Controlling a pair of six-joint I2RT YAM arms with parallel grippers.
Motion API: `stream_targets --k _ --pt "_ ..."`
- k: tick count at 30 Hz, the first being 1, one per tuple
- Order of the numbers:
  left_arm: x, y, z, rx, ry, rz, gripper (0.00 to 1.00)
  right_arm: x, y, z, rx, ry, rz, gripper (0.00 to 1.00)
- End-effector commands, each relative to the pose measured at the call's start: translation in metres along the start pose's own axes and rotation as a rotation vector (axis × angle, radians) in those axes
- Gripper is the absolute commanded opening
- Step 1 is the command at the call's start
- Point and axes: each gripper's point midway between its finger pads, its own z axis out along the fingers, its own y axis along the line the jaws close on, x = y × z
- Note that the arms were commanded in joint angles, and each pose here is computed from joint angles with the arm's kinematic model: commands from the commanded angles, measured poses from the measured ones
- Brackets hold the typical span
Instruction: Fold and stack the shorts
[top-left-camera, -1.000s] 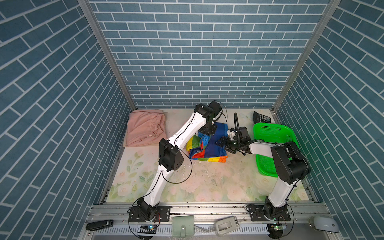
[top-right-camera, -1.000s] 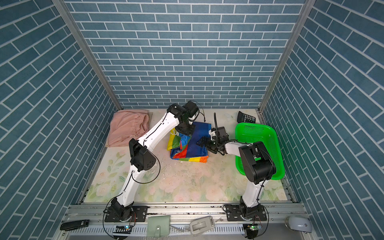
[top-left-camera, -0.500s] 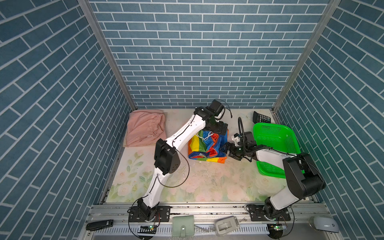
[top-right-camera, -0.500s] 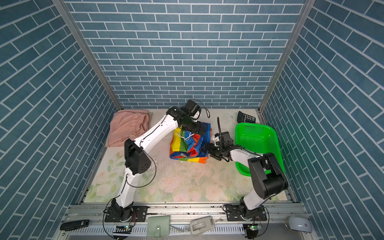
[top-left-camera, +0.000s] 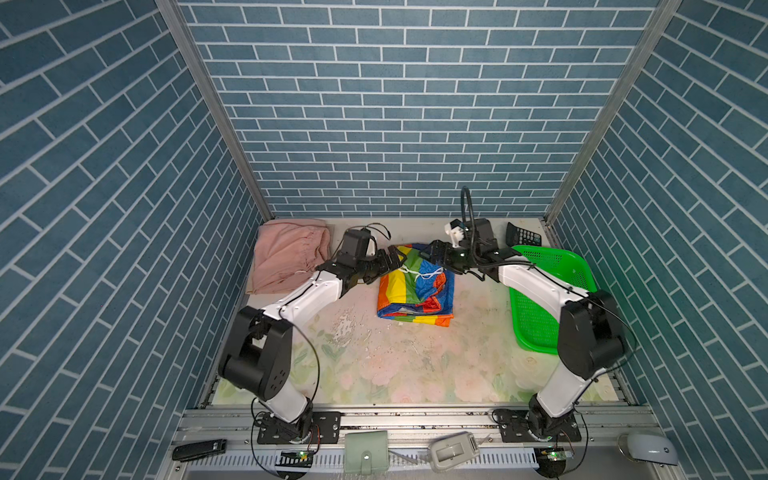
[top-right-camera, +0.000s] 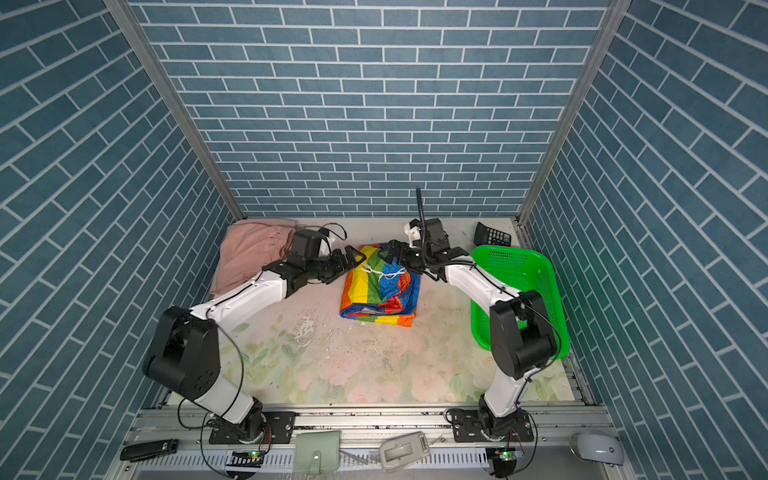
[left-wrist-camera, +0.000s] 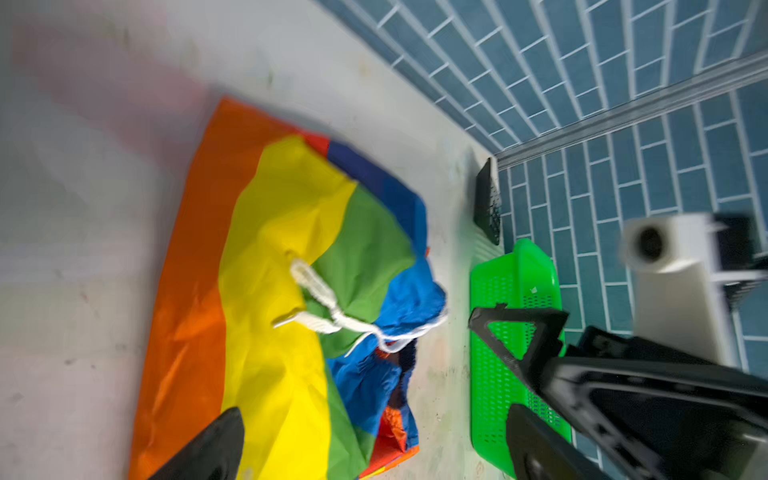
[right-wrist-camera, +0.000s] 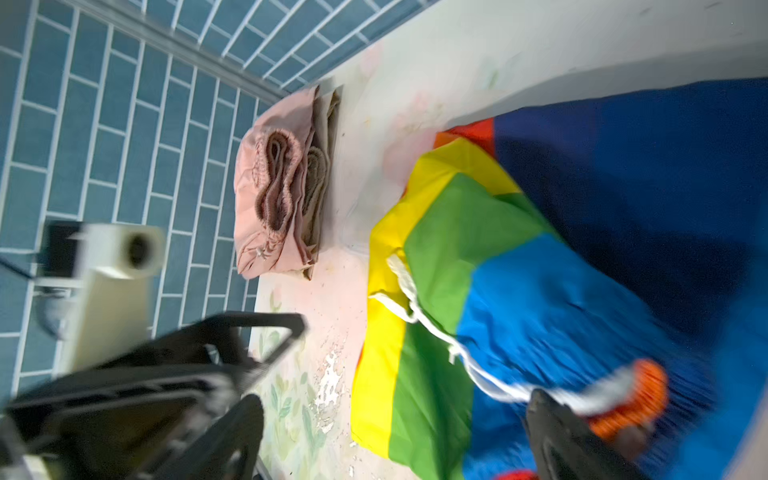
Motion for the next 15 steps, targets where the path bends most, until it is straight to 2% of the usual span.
stream_targets --k 1,5,10,15 --pt "-0.021 -0.038 -0.004 0.208 -0.104 -0.075 1.00 -0.004 0.011 0.033 -0.093 0.034 0.080 0.99" --pt "-0.002 -0.022 0.012 0.183 -0.074 -0.101 1.00 -0.011 -0.036 0.058 -0.016 0.067 0.095 0.99" --pt "0.045 0.002 0.041 0.109 0.025 -0.089 1.00 -0.016 -0.113 0.058 0.052 0.086 0.166 0.99" --pt "0.098 0.043 0.064 0.039 0.118 -0.122 1.00 -0.019 -0.134 0.050 0.016 0.113 0.167 0.99"
